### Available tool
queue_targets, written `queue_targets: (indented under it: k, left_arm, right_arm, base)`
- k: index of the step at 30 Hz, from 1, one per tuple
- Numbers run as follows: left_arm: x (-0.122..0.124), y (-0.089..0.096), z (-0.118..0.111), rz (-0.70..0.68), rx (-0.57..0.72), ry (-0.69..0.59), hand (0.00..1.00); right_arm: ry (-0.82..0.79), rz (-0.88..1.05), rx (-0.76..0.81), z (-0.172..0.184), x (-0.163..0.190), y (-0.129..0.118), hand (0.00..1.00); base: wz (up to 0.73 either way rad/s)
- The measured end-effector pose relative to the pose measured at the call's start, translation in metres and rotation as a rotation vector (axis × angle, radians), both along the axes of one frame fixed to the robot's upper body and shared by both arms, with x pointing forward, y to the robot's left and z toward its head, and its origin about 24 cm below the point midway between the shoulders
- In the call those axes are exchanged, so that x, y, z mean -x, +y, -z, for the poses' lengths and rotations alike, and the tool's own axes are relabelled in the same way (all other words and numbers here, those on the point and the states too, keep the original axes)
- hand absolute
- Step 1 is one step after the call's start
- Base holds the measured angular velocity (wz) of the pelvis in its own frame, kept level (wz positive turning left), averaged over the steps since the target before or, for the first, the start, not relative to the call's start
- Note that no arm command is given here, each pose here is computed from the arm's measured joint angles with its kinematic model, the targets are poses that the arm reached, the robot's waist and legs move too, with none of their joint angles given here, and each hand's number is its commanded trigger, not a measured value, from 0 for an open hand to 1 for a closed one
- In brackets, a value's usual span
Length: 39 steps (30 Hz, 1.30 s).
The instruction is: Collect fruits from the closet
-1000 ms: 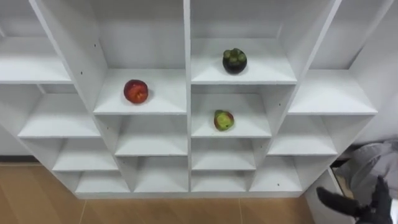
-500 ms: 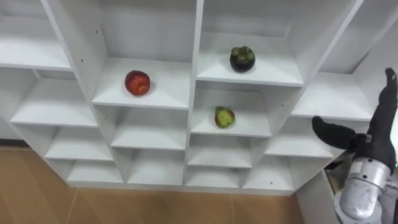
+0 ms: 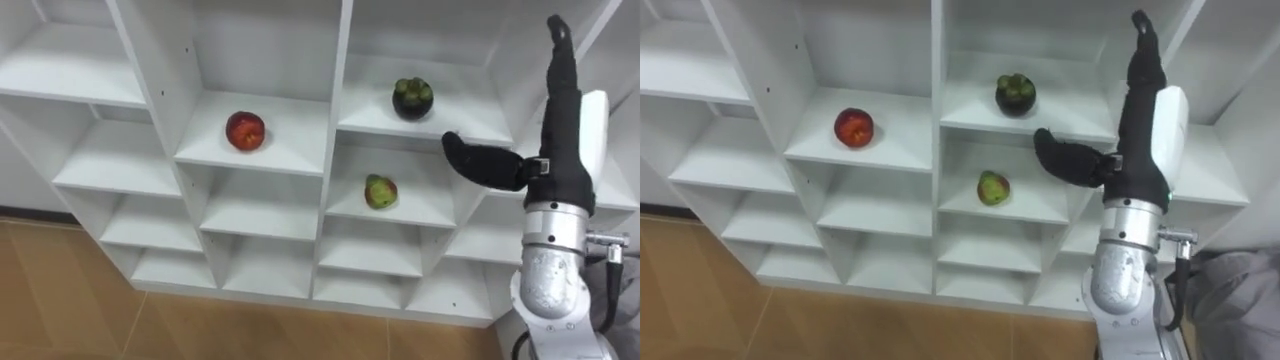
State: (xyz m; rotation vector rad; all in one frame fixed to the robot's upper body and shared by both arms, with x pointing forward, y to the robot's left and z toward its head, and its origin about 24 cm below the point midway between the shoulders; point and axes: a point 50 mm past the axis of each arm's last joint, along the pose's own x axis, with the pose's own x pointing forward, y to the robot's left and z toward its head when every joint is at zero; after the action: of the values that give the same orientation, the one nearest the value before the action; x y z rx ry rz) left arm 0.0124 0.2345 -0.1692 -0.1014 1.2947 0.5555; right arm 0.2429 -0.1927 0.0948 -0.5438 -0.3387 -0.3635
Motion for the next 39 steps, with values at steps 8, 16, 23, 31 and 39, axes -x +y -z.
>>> queue_targets:
  k: [8, 16, 23, 31, 39]
  left_arm:
    - [0.000, 0.004, -0.001, 0.025, 0.008, -0.002, 1.00]
    - [-0.002, 0.008, -0.002, 0.031, -0.013, 0.001, 1.00]
    - [0.004, 0.008, -0.002, 0.032, -0.015, 0.010, 1.00]
    - [0.008, 0.009, -0.002, 0.031, -0.028, 0.037, 1.00]
    - [0.002, 0.013, -0.004, 0.042, -0.030, 0.011, 1.00]
  right_arm:
    - [0.003, -0.061, 0.020, -0.003, -0.002, 0.009, 0.00]
    - [0.027, -0.137, 0.031, -0.001, -0.004, 0.022, 0.00]
    - [0.061, -0.134, 0.033, 0.004, -0.005, 0.014, 0.00]
    - [0.115, -0.092, -0.057, 0.016, -0.014, 0.001, 0.00]
    - [0.126, -0.056, -0.170, 0.019, -0.019, -0.014, 0.00]
  base:
    - [0.03]
    - [0.03]
    - [0.03]
    - [0.00]
    - [0.12]
